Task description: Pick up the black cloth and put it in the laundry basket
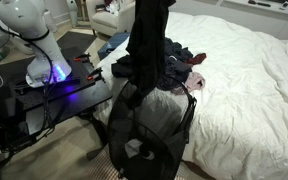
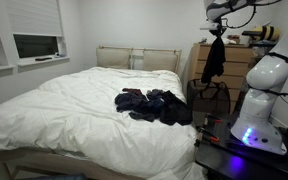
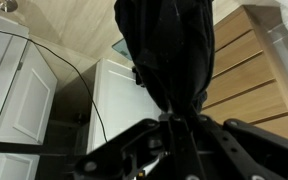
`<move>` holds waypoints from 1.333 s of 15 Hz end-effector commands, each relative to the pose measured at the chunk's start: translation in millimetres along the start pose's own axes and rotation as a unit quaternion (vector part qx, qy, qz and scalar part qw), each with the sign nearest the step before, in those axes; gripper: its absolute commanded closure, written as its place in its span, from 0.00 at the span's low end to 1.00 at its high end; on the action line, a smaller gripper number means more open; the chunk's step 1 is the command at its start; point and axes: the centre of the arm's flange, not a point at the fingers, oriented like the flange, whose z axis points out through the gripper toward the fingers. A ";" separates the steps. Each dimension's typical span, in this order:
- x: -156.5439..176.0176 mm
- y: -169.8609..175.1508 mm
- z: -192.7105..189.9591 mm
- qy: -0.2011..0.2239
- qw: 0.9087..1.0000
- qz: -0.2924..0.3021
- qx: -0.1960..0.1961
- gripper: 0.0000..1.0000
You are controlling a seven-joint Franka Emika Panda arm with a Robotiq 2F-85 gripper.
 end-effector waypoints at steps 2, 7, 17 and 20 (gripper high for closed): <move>14.5 -8.6 28.1 0.003 1.000 0.010 0.017 0.98; 20.7 -20.4 52.2 0.002 0.999 0.011 0.032 0.98; 9.4 -28.6 49.6 0.003 0.997 -0.007 0.073 0.38; 1.9 -31.0 40.7 0.007 0.996 -0.020 0.088 0.16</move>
